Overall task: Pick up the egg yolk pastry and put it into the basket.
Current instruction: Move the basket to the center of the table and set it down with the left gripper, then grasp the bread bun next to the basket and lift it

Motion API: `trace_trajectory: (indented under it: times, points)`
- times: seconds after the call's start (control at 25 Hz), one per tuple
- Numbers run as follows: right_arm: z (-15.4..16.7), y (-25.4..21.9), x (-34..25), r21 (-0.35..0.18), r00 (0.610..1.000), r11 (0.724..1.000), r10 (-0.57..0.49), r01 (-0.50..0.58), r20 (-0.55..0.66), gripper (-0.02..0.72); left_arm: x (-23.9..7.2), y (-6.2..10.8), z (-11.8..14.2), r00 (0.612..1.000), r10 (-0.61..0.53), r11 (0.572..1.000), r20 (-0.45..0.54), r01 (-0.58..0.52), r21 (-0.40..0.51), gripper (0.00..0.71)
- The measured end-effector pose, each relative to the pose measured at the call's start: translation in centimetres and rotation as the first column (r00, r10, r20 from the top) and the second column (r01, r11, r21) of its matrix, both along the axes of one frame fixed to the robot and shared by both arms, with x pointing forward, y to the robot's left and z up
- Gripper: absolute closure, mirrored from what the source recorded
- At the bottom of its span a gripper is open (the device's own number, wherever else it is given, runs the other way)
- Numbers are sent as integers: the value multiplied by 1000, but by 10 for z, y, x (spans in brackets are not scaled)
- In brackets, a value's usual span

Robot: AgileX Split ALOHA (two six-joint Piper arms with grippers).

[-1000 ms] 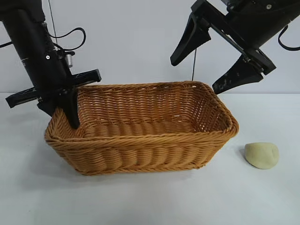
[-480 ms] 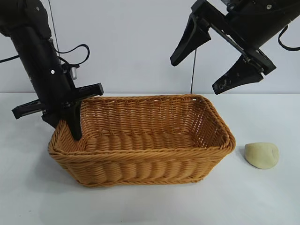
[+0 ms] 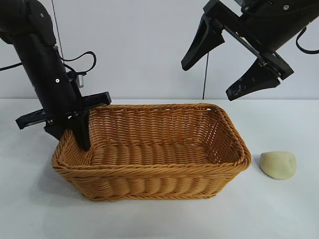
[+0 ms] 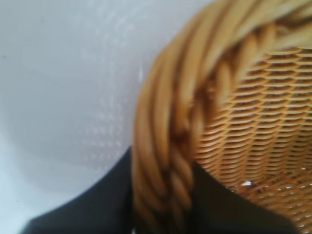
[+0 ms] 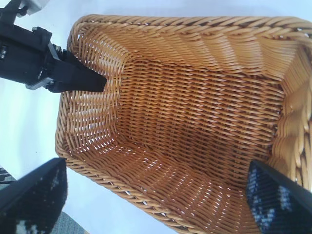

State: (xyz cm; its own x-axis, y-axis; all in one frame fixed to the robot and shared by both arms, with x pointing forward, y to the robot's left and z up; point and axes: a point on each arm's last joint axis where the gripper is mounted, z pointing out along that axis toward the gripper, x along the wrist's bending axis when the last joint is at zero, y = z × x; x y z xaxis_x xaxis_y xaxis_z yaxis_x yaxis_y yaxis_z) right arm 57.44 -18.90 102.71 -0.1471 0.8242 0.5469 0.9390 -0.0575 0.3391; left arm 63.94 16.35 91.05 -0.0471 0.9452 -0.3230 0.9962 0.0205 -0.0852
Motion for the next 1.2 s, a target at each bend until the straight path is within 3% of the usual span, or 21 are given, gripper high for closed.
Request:
trace_trajectory:
  times: [0.08,0.2,0.4,0.52,0.76,1.2]
  points:
    - [0,0,0,-1,1000,1000,1,-1,0,19,0,0,3,1000,0,1000,6,0,-2,140]
    - [0,0,0,-1,1000,1000,1,-1,0,19,-1,0,20,999,-1,1000,44,1,-11,63]
    - [0,0,0,-1,1000,1000,1,-1,-1,19,-5,5,70,987,-33,999,155,33,4,37]
    - [0,0,0,-1,1000,1000,1,-1,-1,19,-6,12,98,972,-60,997,228,46,66,37]
    - [0,0,0,-1,1000,1000,1,-1,-1,19,-1,29,109,966,-83,983,245,39,178,36]
    - [0,0,0,0,1000,1000,2,-2,-2,19,8,118,109,977,-6,954,214,-58,294,36]
